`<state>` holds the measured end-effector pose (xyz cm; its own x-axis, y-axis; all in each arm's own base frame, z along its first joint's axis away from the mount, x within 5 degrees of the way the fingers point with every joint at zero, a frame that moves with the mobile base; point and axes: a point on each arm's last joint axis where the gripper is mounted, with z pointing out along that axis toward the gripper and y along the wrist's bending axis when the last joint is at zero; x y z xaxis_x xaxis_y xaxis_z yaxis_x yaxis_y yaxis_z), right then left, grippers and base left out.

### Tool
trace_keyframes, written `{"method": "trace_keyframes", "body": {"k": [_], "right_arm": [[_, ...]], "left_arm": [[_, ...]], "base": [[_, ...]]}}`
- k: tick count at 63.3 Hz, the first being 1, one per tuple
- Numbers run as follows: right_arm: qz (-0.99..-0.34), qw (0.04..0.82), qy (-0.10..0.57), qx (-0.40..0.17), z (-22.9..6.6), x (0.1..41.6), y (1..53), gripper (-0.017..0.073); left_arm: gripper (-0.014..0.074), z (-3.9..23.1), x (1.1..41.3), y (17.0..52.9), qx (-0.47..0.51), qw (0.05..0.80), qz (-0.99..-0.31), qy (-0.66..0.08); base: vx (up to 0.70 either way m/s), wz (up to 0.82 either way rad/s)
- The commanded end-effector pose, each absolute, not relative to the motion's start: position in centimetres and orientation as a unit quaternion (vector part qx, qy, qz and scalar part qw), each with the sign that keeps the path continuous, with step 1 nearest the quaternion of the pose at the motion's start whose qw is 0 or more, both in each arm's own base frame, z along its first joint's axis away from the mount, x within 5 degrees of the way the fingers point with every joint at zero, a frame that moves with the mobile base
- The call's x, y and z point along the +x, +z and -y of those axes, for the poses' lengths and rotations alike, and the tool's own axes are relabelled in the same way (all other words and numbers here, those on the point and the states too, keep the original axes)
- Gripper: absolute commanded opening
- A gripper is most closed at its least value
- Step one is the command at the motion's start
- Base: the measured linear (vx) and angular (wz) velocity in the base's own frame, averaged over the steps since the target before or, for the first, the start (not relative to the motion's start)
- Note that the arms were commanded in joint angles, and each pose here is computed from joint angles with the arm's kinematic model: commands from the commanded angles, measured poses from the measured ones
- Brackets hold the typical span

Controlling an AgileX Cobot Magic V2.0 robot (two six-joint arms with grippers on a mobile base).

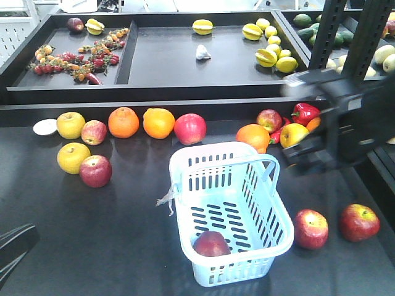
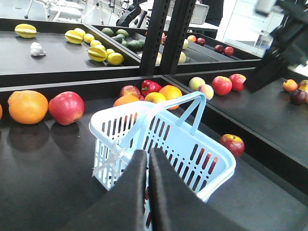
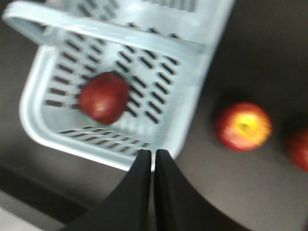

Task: Pick three apples into basket with both arms
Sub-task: 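Release the apple into the basket and lift the right gripper, then lower the right gripper and grasp a second red apple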

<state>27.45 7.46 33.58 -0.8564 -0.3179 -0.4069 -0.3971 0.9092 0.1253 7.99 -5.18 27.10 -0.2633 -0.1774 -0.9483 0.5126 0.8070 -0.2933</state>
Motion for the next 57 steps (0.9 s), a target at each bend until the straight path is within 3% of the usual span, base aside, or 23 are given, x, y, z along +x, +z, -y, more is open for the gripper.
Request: {"method": "trace_keyframes", "body": {"k": [1, 11, 19, 26, 33, 43, 57], "right_arm": [[-0.958, 0.241, 0.076, -0.137, -4.2, 27.2, 35.9, -0.0008], [-0.967, 0.240, 0.053, -0.061, 0.6, 27.8, 35.5, -0.0001], [-0.973, 0.224, 0.042, -0.044, 2.7, 28.5, 34.5, 0.0062], [-0.976, 0.209, 0.040, -0.034, 3.6, 29.2, 33.4, 0.0219], [-0.980, 0.193, 0.031, -0.021, 4.3, 30.5, 31.7, 0.0468], [-0.989, 0.149, 0.001, 0.022, 5.5, 32.7, 28.2, 0.0732], [-0.997, 0.069, -0.024, 0.034, 6.7, 35.2, 22.4, 0.0718]], "left_arm": [[-0.0008, 5.0, 8.2, 27.7, 0.122, 0.607, -0.739, -0.265], [-0.0008, 5.0, 8.2, 27.7, 0.122, 0.607, -0.739, -0.265], [-0.0008, 5.0, 8.2, 27.7, 0.122, 0.607, -0.739, -0.265], [-0.0008, 5.0, 8.2, 27.7, 0.122, 0.607, -0.739, -0.265], [-0.0008, 5.0, 8.2, 27.7, 0.122, 0.607, -0.739, -0.265], [-0.0008, 5.0, 8.2, 27.7, 0.122, 0.607, -0.739, -0.265], [-0.0008, 5.0, 8.3, 27.7, 0.121, 0.608, -0.739, -0.264]], "base": [[0.00, 0.00], [0.00, 0.00], [0.00, 0.00], [0.00, 0.00], [0.00, 0.00], [0.00, 0.00], [0.00, 0.00]]}}
